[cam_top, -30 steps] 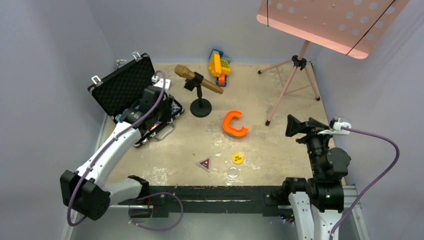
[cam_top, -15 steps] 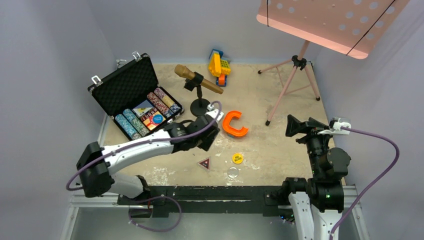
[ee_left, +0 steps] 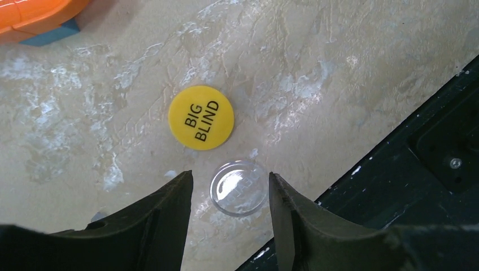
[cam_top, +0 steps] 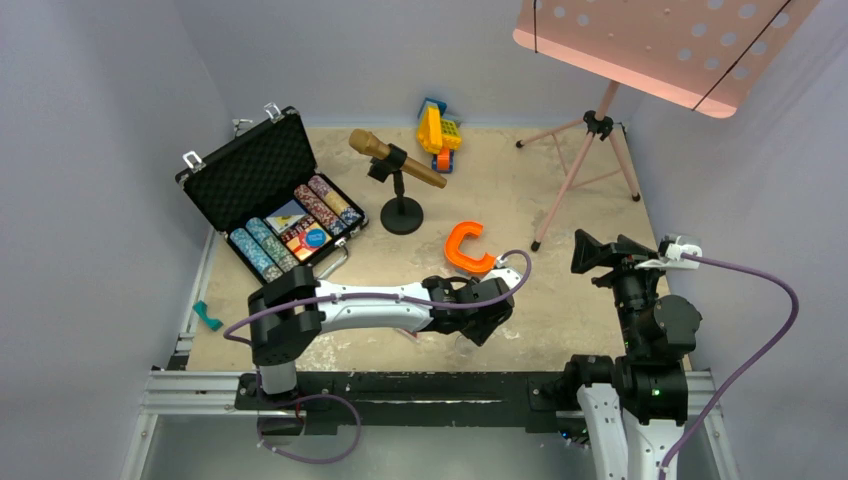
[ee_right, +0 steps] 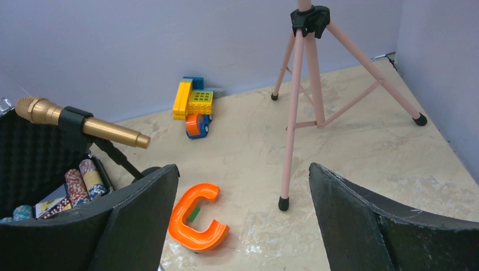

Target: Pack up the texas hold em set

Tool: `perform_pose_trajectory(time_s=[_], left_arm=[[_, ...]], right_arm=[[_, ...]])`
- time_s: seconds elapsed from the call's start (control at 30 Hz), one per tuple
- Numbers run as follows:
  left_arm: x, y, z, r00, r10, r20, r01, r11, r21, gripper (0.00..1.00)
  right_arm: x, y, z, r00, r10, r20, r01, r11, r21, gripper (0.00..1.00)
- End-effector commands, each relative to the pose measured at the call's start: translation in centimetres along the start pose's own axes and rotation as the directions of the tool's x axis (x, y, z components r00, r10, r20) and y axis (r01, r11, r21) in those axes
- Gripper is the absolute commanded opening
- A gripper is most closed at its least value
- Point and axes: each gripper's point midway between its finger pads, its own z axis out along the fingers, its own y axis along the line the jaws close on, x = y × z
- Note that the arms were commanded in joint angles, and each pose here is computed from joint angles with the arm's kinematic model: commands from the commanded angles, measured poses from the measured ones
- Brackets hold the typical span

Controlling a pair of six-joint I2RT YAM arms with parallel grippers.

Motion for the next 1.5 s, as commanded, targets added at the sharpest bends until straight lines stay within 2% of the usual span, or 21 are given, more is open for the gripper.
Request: perform_pose_trajectory(time_s=[0.0, 0.2, 0.33, 0.67, 0.97, 1.47], left_arm=[[-2.2, -2.0, 0.7, 0.998, -0.056, 0.04, 0.055, 0.998, 0.043, 0.56], [-1.7, -2.5, 2.6, 0.998, -0.056, -0.004, 0.056, 0.998, 0.028, 0.56], [-1.4, -0.9, 3.1, 0.998, -0.054, -0.045, 0.051, 0.997, -0.057, 0.57], [-1.2, 1.3, 3.7, 0.99, -0.11, -0.093, 0.101, 0.99, -0.101, 0.61], [-0.9, 0.7, 4.6, 0.986, -0.113, -0.125, 0.11, 0.993, -0.035, 0.62], [-0.2, 0.7, 6.0, 0.983, -0.086, -0.159, 0.079, 0.996, -0.05, 0.63]], right_arm=[[-0.7, 0.5, 0.1, 1.0, -0.016, 0.021, 0.016, 1.0, -0.022, 0.89], [-0.7, 0.5, 0.1, 1.0, -0.017, 0.019, 0.018, 1.0, -0.025, 0.9], [-0.6, 0.5, 0.1, 1.0, -0.018, 0.019, 0.018, 1.0, -0.025, 0.9], [-0.6, 0.5, 0.0, 1.0, -0.017, 0.019, 0.017, 0.999, -0.026, 0.9], [-0.5, 0.5, 0.1, 1.0, -0.016, 0.016, 0.016, 1.0, -0.027, 0.9], [-0.4, 0.5, 0.1, 1.0, -0.015, 0.01, 0.015, 1.0, -0.027, 0.9]])
